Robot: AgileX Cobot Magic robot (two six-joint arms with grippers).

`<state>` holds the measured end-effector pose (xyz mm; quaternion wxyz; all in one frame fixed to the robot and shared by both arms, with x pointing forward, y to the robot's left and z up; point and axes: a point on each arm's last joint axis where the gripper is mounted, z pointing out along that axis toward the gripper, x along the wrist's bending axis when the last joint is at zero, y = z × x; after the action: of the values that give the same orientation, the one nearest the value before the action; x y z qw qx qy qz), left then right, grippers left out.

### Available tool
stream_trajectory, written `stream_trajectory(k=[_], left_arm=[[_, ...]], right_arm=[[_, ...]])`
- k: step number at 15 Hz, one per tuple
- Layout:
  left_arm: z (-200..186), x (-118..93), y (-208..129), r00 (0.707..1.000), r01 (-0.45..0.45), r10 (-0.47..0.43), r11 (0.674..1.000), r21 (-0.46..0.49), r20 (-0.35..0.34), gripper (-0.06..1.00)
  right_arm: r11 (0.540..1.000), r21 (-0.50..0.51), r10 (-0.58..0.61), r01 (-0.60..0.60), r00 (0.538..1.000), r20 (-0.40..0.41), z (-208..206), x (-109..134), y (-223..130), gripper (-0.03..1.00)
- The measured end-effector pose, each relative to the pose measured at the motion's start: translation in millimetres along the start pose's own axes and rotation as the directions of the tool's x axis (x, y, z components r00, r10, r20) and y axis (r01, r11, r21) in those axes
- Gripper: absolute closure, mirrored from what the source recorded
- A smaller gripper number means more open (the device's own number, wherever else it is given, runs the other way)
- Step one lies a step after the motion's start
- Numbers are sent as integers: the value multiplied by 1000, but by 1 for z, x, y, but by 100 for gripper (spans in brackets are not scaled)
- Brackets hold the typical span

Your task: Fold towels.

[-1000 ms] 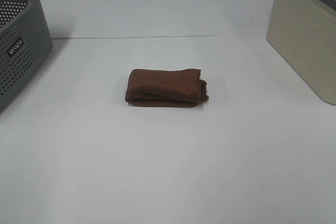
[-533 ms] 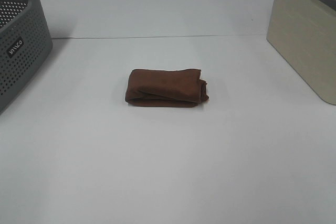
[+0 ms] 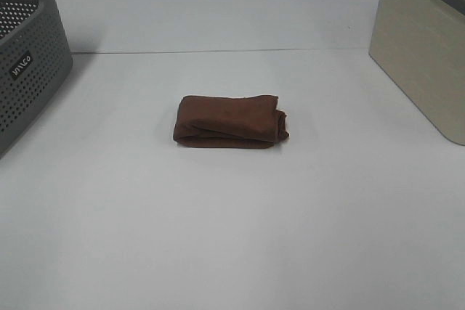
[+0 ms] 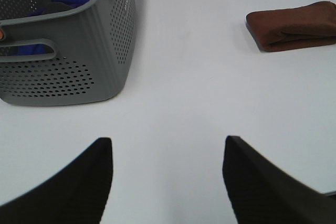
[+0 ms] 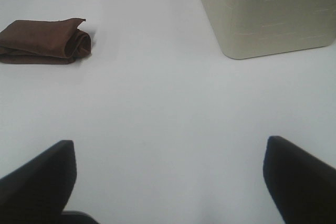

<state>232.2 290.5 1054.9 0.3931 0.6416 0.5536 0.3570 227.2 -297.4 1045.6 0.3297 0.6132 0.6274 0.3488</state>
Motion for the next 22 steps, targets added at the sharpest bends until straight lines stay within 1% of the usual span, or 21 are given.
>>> stream_trajectory(k=[22], left_arm=[[0, 0, 0, 1000, 0, 0, 1000, 0, 0, 35]], right_arm=[[1000, -1, 3, -3, 1000, 5, 0, 0, 0, 6]])
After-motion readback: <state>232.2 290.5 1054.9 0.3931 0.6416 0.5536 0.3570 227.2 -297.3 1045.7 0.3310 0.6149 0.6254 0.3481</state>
